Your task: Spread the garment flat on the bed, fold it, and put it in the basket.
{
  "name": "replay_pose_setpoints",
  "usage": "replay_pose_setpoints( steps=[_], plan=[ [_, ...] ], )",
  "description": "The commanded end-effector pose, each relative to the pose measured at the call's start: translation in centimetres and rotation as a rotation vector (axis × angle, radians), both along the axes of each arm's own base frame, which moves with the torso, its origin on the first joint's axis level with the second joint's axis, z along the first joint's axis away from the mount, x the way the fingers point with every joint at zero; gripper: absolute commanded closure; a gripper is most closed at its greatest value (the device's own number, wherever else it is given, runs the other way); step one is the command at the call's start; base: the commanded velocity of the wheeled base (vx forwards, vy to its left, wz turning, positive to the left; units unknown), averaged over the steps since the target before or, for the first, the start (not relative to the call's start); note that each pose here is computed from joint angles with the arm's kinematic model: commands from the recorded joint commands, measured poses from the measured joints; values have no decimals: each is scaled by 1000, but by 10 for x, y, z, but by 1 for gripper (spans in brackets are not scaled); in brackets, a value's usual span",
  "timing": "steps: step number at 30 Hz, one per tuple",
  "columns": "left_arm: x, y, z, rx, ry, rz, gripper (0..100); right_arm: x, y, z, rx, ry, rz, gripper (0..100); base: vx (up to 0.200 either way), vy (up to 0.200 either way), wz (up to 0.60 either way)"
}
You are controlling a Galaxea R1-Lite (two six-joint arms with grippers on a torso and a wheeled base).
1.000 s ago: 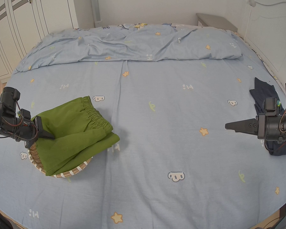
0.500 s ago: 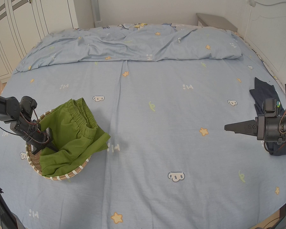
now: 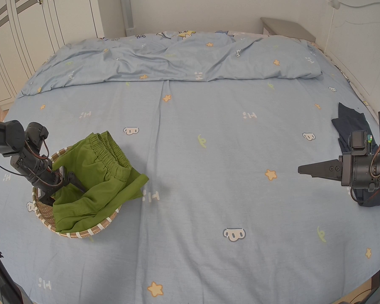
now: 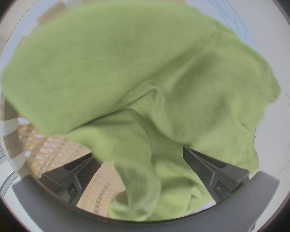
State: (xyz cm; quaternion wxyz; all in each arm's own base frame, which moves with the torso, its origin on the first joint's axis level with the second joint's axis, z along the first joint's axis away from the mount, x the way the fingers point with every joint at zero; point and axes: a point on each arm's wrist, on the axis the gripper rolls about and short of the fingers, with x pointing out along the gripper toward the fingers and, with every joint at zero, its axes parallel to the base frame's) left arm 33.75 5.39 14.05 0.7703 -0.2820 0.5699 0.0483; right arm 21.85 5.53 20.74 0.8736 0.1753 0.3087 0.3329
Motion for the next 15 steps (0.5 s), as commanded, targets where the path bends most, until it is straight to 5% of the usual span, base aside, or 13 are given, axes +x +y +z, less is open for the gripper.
replay_pose_setpoints(
  steps=[1, 8, 15],
  plan=[
    [-32, -11, 52, 23, -117, -17, 0, 0, 0, 0, 0, -1, -1, 0, 0, 0, 0],
    [-50, -21, 73, 130, -156, -4, 0, 0, 0, 1, 1, -4, 1, 0, 0, 0, 0],
    [-70, -42, 89, 142, -211, -57, 0, -1, 0, 3, 2, -12, 1, 0, 0, 0, 0]
  ],
)
